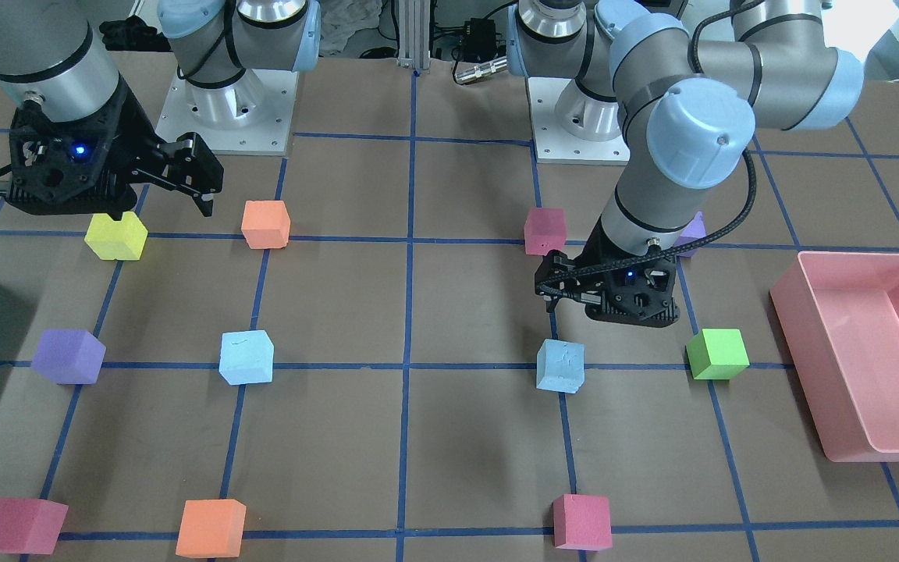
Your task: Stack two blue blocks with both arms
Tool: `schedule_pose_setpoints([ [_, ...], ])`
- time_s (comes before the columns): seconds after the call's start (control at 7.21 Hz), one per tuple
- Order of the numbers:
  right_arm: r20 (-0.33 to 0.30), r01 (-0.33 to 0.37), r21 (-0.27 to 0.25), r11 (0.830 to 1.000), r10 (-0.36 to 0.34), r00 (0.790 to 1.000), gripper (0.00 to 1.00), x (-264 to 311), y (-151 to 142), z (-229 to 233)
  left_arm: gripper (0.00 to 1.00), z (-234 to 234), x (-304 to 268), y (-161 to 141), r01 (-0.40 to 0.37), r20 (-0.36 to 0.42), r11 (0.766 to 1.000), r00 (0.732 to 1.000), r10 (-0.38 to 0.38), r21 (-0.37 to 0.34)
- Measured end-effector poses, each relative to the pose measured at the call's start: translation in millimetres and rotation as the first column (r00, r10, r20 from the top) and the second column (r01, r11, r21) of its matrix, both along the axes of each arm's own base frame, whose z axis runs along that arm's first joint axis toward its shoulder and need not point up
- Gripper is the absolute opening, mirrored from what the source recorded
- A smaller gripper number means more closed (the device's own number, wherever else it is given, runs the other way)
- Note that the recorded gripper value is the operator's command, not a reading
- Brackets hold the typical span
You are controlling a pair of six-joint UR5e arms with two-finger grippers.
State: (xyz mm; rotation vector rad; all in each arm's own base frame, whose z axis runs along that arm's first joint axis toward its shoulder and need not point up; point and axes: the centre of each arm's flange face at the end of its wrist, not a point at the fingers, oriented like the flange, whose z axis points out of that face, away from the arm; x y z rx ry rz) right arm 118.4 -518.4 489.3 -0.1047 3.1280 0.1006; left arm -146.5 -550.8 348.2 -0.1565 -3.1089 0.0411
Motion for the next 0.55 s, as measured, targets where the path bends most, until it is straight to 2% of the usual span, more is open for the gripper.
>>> schedule_pose_setpoints([
  [0.28,-0.002,0.0,0.01,1.0,0.0,1.0,1.0,-0.3,1.1,-4.4,1.0,-34.5,-6.0,0.4,0.024,0.004,1.0,1.0,-0.024,0.015],
  [0.55,-0.004,-0.002,0.015,1.0,0.002,1.0,1.0,-0.6,-0.1,-9.4,1.0,-71.8,-8.0,3.2,0.05,0.004,0.998,0.999,-0.05,-0.026],
])
